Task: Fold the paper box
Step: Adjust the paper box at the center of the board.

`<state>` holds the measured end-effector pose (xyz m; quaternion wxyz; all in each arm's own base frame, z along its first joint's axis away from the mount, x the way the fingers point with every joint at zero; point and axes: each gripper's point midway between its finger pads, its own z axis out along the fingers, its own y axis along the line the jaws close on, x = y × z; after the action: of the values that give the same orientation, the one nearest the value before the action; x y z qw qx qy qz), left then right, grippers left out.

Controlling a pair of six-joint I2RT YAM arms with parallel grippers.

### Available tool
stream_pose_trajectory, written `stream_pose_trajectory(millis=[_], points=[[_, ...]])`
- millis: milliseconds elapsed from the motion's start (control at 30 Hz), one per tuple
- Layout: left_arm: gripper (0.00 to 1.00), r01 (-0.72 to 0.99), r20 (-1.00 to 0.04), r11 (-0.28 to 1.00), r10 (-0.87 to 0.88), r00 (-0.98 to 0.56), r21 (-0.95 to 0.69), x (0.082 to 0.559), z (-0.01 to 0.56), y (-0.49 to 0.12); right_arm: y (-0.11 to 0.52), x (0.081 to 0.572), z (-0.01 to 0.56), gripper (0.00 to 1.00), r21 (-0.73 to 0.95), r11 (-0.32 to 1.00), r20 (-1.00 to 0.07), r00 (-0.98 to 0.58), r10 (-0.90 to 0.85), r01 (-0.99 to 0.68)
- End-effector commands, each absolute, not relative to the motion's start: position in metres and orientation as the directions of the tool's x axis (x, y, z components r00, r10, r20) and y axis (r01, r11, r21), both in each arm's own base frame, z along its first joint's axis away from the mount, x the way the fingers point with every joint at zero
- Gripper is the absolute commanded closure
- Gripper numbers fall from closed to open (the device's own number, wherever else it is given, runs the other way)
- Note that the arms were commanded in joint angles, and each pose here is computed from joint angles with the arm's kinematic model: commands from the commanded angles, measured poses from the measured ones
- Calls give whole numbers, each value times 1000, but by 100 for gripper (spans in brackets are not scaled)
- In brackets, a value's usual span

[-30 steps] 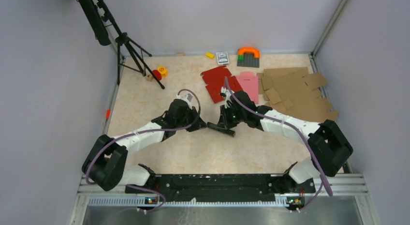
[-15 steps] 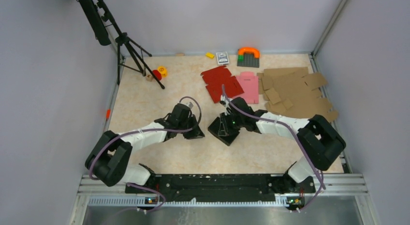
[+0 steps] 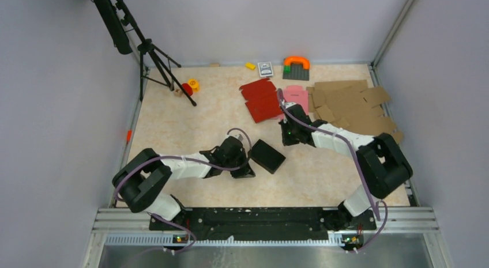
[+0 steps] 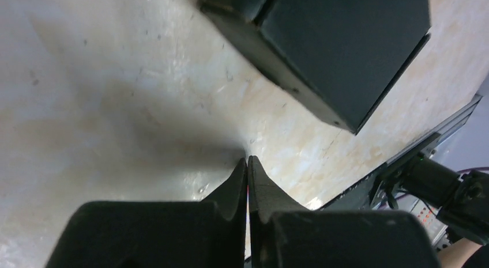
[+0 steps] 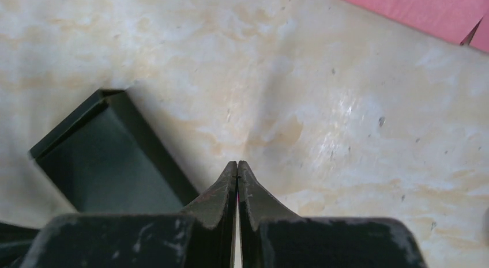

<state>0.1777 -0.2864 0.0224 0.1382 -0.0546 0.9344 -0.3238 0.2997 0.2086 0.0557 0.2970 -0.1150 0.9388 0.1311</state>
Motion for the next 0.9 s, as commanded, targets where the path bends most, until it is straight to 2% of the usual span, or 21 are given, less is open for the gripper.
stream_pose_trajectory(millis=[0, 167, 300, 400, 433, 533, 733, 867], points=[[100, -75, -275, 793, -296, -915, -605, 204, 17, -286, 201, 326, 43, 100, 42, 956, -584, -784, -213, -291], [100, -159, -311, 848, -350, -883, -505, 217, 7, -269, 194, 328, 29, 100, 3, 957, -548, -802, -240, -288], [100, -201, -295, 837, -389, -873, -510, 226, 5, -277, 215, 304, 23, 100, 74, 926, -502, -816, -286, -370], [100, -180, -318, 816, -403, -858, -549, 246, 13, -294, 262, 263, 27, 100, 186, 854, -504, -793, -342, -486], [100, -163, -330, 811, -401, -855, -562, 255, 15, -301, 282, 246, 32, 100, 277, 812, -495, -801, -338, -514], [100, -97, -347, 783, -379, -858, -615, 271, 27, -322, 309, 223, 47, 100, 450, 728, -495, -823, -278, -517], [100, -96, -354, 813, -352, -866, -574, 271, 23, -293, 269, 244, 48, 100, 346, 835, -509, -833, -216, -428], [100, -104, -374, 877, -304, -876, -470, 260, 26, -251, 232, 253, 48, 100, 250, 904, -527, -832, -174, -347]])
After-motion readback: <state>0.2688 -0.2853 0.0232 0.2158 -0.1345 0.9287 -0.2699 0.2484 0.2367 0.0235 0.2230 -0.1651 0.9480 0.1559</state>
